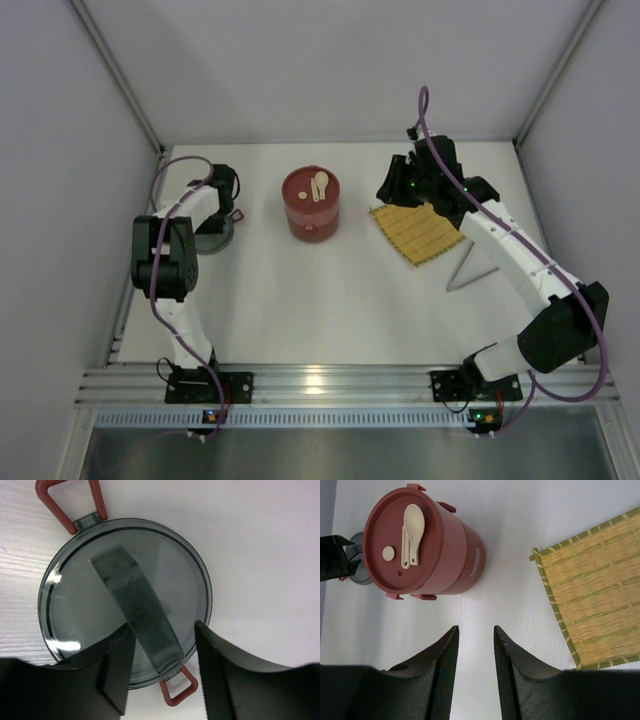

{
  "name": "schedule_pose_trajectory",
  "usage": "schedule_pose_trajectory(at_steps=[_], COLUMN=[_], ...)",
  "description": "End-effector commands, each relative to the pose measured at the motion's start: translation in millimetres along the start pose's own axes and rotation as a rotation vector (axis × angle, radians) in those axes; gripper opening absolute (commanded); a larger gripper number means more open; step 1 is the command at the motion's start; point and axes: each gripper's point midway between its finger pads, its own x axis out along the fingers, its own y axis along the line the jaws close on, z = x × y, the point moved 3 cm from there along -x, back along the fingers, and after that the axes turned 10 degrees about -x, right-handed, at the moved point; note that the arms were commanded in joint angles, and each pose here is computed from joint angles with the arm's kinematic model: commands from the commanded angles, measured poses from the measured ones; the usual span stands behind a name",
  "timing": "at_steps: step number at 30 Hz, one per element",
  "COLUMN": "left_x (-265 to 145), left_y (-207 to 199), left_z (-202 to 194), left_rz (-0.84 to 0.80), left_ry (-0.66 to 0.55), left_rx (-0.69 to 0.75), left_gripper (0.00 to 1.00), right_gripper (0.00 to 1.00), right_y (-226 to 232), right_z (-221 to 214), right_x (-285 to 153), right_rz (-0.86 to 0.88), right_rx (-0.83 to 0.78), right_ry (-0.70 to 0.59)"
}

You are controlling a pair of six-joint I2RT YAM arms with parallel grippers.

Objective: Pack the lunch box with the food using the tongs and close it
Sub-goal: Pick up the box lid from the center of the board.

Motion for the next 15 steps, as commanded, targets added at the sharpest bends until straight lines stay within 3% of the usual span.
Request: schedule_pose_trajectory(at_steps=[1, 6, 11, 15], left_x=[0, 6, 4, -9], left_y=[-16, -12, -16, -30], left_z=[-3, -3, -5, -7], left_rz=[-0.023, -0.01, -0.033, -0.08], left_ry=[0.01, 0.013, 0.039, 0.081], left_rx=[-0.025, -0.003, 0.067, 0.267], left_gripper=[0.49, 0.41, 0.21, 0.0], right_gripper=[0.34, 0.34, 0.34, 0.34], right_y=[-3, -4, -4, -7], right_z=[14, 15, 14, 12], right_x=[1, 2, 4, 4], right_rz=[0.014, 0.011, 0.009, -0.008], right_rx=[-0.01, -0.005, -0.001, -0.007], right_ry=[-0.058, -0.059, -0.054, -0.044])
